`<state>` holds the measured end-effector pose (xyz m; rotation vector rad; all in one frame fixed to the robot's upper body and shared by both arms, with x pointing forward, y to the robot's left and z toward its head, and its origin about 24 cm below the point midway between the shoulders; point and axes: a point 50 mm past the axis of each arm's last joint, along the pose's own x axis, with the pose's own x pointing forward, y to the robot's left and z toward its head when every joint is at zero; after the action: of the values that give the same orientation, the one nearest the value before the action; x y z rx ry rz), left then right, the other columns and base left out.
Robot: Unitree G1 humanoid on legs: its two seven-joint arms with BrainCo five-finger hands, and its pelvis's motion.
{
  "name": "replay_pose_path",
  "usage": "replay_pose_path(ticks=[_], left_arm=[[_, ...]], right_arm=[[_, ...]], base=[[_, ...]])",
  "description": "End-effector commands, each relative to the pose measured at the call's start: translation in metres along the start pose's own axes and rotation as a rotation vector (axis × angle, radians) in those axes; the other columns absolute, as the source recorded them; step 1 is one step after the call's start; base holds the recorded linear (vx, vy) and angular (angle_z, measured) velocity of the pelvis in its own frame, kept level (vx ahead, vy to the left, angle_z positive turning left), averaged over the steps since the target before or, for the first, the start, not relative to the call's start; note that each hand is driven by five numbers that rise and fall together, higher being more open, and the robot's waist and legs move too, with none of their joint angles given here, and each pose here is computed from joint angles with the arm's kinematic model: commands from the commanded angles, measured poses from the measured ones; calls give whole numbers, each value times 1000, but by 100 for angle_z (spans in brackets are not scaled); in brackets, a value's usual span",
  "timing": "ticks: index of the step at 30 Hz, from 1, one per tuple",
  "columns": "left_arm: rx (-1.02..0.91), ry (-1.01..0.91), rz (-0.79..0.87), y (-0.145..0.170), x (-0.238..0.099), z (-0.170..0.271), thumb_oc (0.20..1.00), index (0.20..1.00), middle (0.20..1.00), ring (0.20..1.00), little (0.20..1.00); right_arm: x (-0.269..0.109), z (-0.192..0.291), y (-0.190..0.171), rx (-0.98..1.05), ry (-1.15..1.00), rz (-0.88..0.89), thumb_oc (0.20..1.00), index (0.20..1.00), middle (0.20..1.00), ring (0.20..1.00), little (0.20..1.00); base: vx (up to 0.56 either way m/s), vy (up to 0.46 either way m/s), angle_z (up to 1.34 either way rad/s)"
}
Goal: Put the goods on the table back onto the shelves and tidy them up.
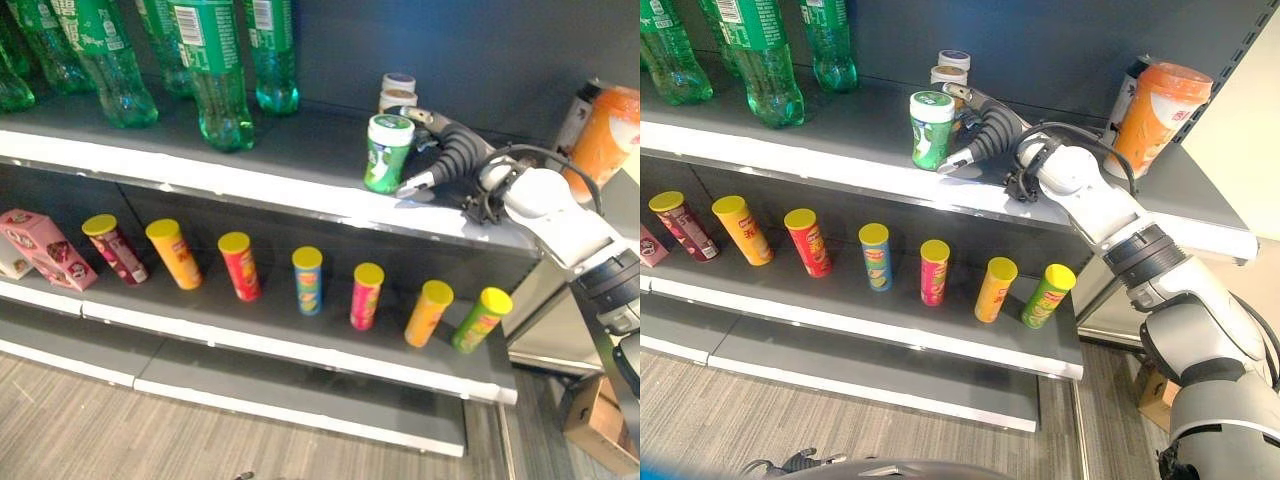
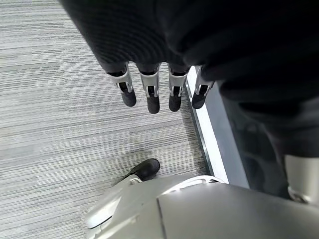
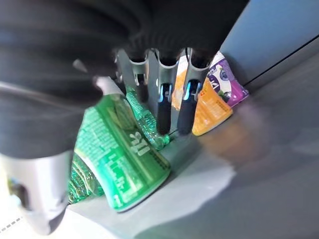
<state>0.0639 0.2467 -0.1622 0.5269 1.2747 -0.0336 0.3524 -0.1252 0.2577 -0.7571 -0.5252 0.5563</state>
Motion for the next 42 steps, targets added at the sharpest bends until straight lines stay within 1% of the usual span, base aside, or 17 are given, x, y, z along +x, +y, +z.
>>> replay_pose_path(ticks=[1,3,5,7,9,13,23,27,29,31,32,33,34,38,39,40,42], left_arm=[[42,35,53,18,2,-3,1000,1000,1000,1000,1000],[38,36,55,18,2,-3,1000,1000,1000,1000,1000],[11,49,60,15,1,-5,1000,1000,1000,1000,1000],[9,52,59,13,1,-6,1000,1000,1000,1000,1000],[2,47,63,10,2,-3,1000,1000,1000,1000,1000],[5,40,73,11,2,1,1000,1000,1000,1000,1000],[60,-34,80,18,4,17,1000,1000,1000,1000,1000],[81,-61,71,18,4,22,1000,1000,1000,1000,1000],[88,-75,70,21,4,26,1000,1000,1000,1000,1000],[79,-95,69,25,5,32,1000,1000,1000,1000,1000],[80,-95,69,25,5,31,1000,1000,1000,1000,1000],[72,-103,72,28,5,34,1000,1000,1000,1000,1000],[74,-103,72,28,5,34,1000,1000,1000,1000,1000],[29,-108,76,35,5,39,1000,1000,1000,1000,1000],[29,-102,79,37,5,37,1000,1000,1000,1000,1000],[29,-102,78,37,5,37,1000,1000,1000,1000,1000],[35,-100,64,36,4,34,1000,1000,1000,1000,1000]], right_arm=[[2,18,-16,26,-114,-125,1000,1000,1000,1000,1000],[0,21,-21,25,-128,-155,1000,1000,1000,1000,1000],[-20,41,-49,52,-262,-365,1000,1000,1000,1000,1000],[-27,51,-53,48,-318,-412,1000,1000,1000,1000,1000],[-49,72,-59,-112,-406,-487,1000,1000,1000,1000,1000],[-71,90,-47,-267,-468,-472,1000,1000,1000,1000,1000],[-114,96,-17,-278,-490,-302,1000,1000,1000,1000,1000],[-127,89,-17,-236,-450,-299,1000,1000,1000,1000,1000],[-137,74,-14,-161,-373,-291,1000,1000,1000,1000,1000],[-148,40,5,-5,-207,-218,1000,1000,1000,1000,1000],[-148,40,5,-5,-207,-218,1000,1000,1000,1000,1000],[-164,9,26,125,-31,-157,1000,1000,1000,1000,1000],[-164,9,26,125,-30,-158,1000,1000,1000,1000,1000],[-205,-50,88,425,315,-62,1000,1000,1000,1000,1000],[-224,-60,109,554,409,-37,1000,1000,1000,1000,1000],[-224,-60,109,554,409,-37,1000,1000,1000,1000,1000],[-255,-82,132,665,589,-30,1000,1000,1000,1000,1000]], base=[[0,0,0],[0,0,0],[16,12,0],[0,0,0],[12,38,-5],[9,38,-16],[-12,60,-22],[-14,69,-20],[-25,77,-32],[-35,71,-36],[-38,47,-42],[-25,24,-36],[-36,32,-29],[-23,0,-7],[-23,-10,4],[0,0,0],[-7,-11,13]])
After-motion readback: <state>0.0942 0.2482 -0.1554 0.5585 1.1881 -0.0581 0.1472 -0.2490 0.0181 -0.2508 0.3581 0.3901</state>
